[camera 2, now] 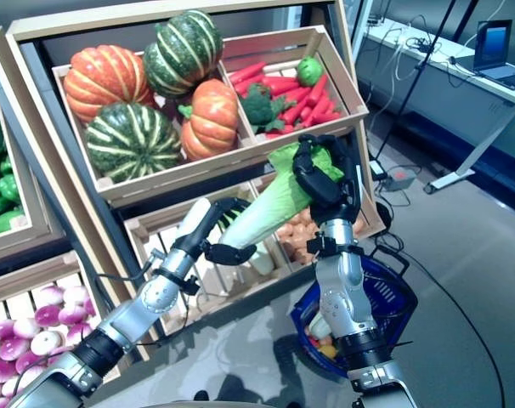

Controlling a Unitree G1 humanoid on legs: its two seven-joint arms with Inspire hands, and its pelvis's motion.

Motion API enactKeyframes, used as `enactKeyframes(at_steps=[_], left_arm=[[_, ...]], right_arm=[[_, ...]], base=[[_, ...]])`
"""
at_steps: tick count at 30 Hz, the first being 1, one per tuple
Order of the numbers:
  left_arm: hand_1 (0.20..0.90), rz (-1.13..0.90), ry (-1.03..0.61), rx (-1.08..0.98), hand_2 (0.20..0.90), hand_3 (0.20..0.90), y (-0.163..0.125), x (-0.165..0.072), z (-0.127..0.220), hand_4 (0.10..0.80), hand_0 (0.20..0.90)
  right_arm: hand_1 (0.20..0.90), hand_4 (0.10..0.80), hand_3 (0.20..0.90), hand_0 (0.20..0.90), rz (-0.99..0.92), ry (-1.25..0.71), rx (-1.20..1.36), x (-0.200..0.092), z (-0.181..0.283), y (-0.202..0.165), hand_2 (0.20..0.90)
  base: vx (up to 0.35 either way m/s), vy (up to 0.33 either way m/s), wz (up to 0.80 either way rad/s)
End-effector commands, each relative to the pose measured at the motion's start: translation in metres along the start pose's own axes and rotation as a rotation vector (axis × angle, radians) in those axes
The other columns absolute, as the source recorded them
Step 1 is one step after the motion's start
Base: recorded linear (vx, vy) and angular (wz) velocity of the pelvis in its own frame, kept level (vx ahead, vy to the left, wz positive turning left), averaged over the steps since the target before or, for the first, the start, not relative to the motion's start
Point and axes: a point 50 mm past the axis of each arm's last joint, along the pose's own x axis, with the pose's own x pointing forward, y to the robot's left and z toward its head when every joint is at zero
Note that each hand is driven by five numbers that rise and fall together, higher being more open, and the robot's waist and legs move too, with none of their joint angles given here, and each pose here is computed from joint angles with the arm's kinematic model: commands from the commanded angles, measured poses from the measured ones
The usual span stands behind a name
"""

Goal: Put vegetables into the basket

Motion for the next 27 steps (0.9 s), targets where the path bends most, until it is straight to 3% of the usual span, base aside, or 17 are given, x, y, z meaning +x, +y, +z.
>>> enactKeyframes(at_steps=[1,10,11,27], left_arm=[[0.3,-0.135,-0.053,0.126,0.3,0.3,-0.012,0.005,0.003,0.4,0.3],[0.3,-0.13,-0.043,0.125,0.3,0.3,-0.012,0.005,0.002,0.4,0.3],[0.3,-0.13,-0.043,0.126,0.3,0.3,-0.012,0.004,0.001,0.4,0.3],[0.3,-0.075,-0.007,0.114,0.3,0.3,-0.007,0.002,-0.005,0.4,0.3]], right_arm=[[0.3,0.4,0.3,0.3,0.372,-0.451,0.164,0.032,0.071,0.075,0.3],[0.3,0.4,0.3,0.3,0.368,-0.442,0.12,0.033,0.071,0.076,0.3],[0.9,0.8,0.9,0.9,0.346,-0.432,0.077,0.034,0.07,0.075,0.9],[0.9,0.8,0.9,0.9,0.085,-0.327,-0.233,0.033,0.051,0.047,0.9]], base=[[0.0,0.0,0.0],[0.0,0.0,0.0],[0.0,0.0,0.0],[0.0,0.0,0.0]])
